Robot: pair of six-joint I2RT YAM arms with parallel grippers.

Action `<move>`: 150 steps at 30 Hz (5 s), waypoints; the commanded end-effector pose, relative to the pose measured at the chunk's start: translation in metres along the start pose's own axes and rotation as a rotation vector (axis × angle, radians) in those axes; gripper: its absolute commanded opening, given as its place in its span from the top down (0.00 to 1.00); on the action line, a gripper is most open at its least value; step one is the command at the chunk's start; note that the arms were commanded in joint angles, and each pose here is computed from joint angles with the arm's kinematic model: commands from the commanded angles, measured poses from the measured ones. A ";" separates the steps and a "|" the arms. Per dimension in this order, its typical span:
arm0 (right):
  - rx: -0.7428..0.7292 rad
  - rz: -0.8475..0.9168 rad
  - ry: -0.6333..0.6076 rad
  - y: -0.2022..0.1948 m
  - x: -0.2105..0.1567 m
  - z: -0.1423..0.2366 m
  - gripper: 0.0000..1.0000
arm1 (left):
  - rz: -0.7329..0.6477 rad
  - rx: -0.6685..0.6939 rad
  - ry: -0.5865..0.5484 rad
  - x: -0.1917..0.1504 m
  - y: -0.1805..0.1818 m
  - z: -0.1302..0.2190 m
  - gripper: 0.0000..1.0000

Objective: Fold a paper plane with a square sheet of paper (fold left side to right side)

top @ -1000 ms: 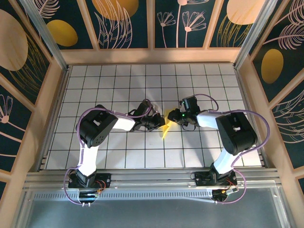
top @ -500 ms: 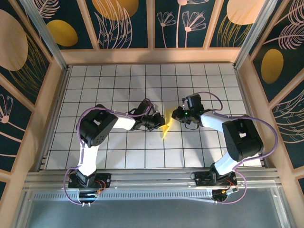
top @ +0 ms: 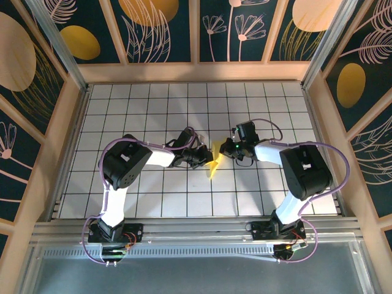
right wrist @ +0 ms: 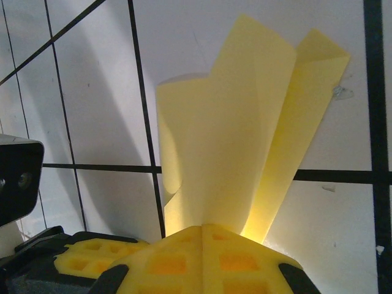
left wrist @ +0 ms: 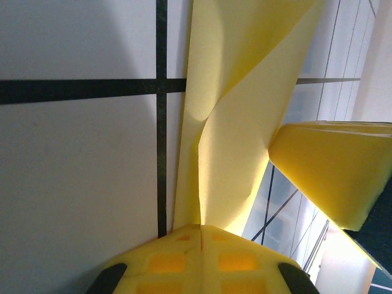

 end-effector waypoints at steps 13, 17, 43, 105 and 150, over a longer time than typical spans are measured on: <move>-0.055 0.001 0.002 -0.009 -0.002 -0.009 0.97 | 0.040 0.181 -0.006 -0.005 0.052 -0.019 0.98; -0.065 -0.007 0.005 -0.012 -0.003 -0.010 0.98 | 0.042 0.181 -0.002 -0.005 0.053 -0.020 0.98; -0.124 -0.087 0.084 -0.057 -0.033 -0.016 1.00 | -0.064 0.035 -0.098 0.015 -0.012 0.016 0.78; -0.124 -0.059 0.109 -0.052 -0.034 -0.021 1.00 | -0.064 0.160 0.109 -0.039 0.004 -0.002 0.94; 0.101 0.120 0.011 -0.001 -0.019 -0.012 1.00 | -0.054 0.345 0.080 -0.043 0.034 0.001 1.00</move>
Point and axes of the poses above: each hand's point on the last joint's axis, 136 mm out from that joint toward the fingers, its own z axis back along the fingers, its own y axis along the line the jaws close on, x = y × z, the point moved 7 cm from there along z, back along the fingers, and after that the axes turned 3 degrees about -z, right-handed, at the moved point
